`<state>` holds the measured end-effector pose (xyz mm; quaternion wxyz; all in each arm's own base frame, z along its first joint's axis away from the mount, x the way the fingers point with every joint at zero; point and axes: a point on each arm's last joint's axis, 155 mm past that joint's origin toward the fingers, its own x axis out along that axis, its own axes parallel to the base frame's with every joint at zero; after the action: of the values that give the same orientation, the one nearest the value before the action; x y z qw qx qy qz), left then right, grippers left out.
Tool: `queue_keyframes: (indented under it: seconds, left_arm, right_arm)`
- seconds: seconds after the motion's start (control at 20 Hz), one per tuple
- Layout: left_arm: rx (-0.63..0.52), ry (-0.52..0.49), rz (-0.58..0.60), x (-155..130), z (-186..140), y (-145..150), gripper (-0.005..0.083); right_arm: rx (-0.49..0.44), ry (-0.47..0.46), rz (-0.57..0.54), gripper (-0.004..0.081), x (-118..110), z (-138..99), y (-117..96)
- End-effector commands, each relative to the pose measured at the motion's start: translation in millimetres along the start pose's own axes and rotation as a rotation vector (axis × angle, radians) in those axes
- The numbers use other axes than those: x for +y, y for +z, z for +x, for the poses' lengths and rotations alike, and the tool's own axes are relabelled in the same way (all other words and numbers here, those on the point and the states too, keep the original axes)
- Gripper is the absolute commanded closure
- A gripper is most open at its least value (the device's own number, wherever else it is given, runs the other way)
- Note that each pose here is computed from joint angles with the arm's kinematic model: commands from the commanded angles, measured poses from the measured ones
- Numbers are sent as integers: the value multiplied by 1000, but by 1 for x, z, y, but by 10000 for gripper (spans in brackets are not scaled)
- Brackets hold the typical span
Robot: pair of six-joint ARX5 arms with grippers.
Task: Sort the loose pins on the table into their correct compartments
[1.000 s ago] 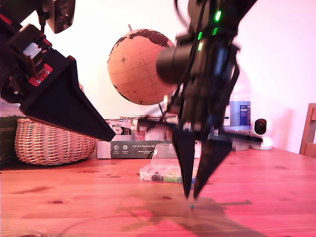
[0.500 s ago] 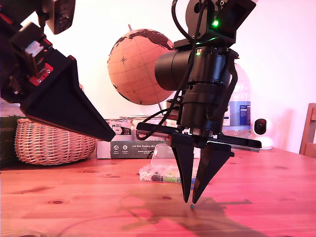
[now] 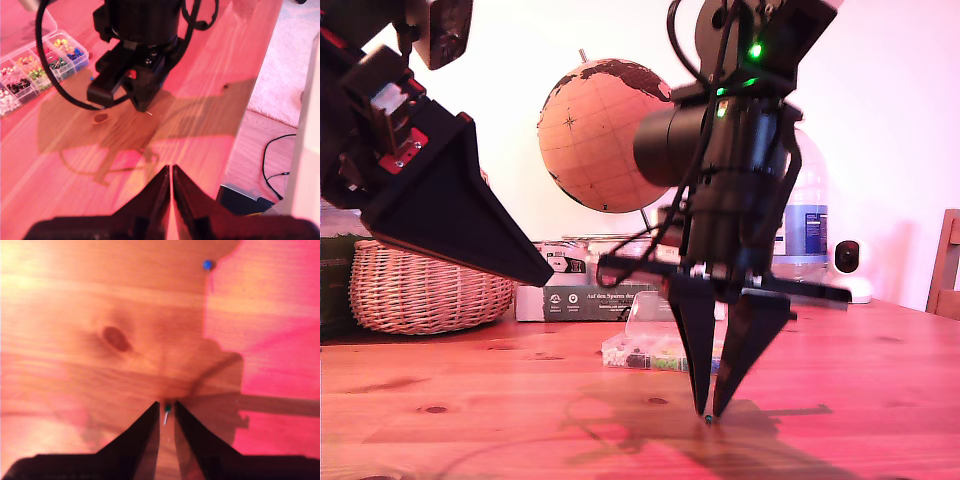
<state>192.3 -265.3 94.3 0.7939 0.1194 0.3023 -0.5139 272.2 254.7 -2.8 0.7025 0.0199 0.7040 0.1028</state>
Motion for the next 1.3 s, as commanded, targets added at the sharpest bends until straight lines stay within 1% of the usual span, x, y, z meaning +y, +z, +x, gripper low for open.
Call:
queue_keyframes:
  seconds: [0.0,0.5,0.75,0.85,1.05,1.25]
  left_arm:
    - [16,-5,-8,-1,2,-9,797]
    - [13,-4,-7,-1,2,-8,797]
    - [12,-4,-7,-1,2,-8,797]
    - [12,-4,-7,-1,2,-8,797]
    - [12,-4,-7,-1,2,-8,797]
    - [12,-4,-7,-1,2,-8,797]
  right_arm:
    - [18,-14,-6,694,-1,13,-1]
    - [51,-16,-20,694,-3,13,-9]
    - [44,-7,-26,694,0,13,-7]
    - [30,14,-32,694,5,13,-3]
    - [51,21,-63,694,9,14,-10]
    - [87,-14,-85,694,1,13,-20]
